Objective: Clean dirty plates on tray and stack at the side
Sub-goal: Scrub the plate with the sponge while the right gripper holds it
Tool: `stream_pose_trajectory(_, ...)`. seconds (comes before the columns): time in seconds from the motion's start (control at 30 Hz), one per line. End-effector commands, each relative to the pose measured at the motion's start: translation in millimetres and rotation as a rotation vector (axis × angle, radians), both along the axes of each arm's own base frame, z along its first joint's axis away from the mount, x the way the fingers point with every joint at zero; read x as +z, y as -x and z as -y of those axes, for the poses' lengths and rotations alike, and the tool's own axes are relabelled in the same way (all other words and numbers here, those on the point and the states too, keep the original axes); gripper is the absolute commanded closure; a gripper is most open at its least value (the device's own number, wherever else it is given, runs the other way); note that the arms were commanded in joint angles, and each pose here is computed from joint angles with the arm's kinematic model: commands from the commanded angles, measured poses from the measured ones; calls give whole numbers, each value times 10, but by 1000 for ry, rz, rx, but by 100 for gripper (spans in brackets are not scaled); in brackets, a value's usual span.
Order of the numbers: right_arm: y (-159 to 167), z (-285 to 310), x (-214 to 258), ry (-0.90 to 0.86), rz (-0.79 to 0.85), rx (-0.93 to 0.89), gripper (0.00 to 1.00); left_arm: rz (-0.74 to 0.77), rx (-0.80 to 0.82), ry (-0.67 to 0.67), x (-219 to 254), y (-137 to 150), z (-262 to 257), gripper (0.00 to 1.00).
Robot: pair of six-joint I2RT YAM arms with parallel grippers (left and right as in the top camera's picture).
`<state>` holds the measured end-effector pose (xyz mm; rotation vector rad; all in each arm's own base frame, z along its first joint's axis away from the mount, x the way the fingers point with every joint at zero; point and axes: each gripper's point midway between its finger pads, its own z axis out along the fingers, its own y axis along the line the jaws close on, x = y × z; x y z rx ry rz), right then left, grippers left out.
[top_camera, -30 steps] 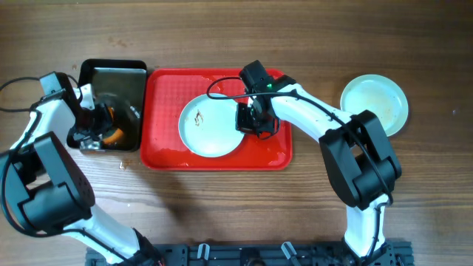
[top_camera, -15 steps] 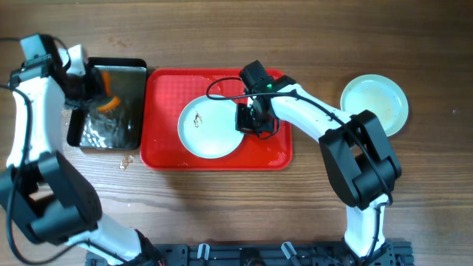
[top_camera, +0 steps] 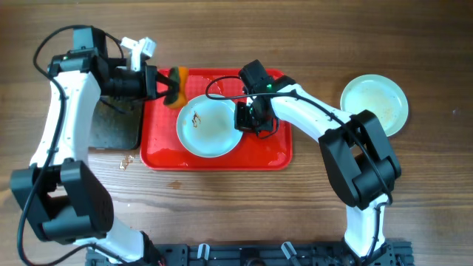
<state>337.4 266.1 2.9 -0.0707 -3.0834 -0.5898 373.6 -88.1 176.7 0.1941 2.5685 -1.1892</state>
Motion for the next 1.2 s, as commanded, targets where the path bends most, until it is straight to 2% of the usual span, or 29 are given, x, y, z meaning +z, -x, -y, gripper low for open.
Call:
stream_pose_trajectory(0.0,28,88,-170,1,-45,-4,96,59,-187,167,-160,258,230,96)
stream_pose_trajectory(0.17,16,99,-156,-18,-54,-9,96,-21,-225,177,-825,567,283,96)
stream_pose_trajectory(0.37,30,91,-154,-24,-61,-8,96,-146,-163,161,-1281,553,356,96)
stream_pose_trajectory(0.6,39,76,-147,-33,-67,-9,96,-144,-130,-60,-1583,299,825,96)
stream_pose_trajectory(0.8,51,83,-150,-30,-71,-6,96,-114,-67,-289,-1820,214,1027,96)
stream_pose_trajectory(0.93,77,98,-154,-23,-82,-6,96,-115,13,-466,-1971,164,800,96)
stream_pose_trajectory(1.17,94,107,-157,-19,-90,-7,96,-193,179,-764,-2127,180,-29,96)
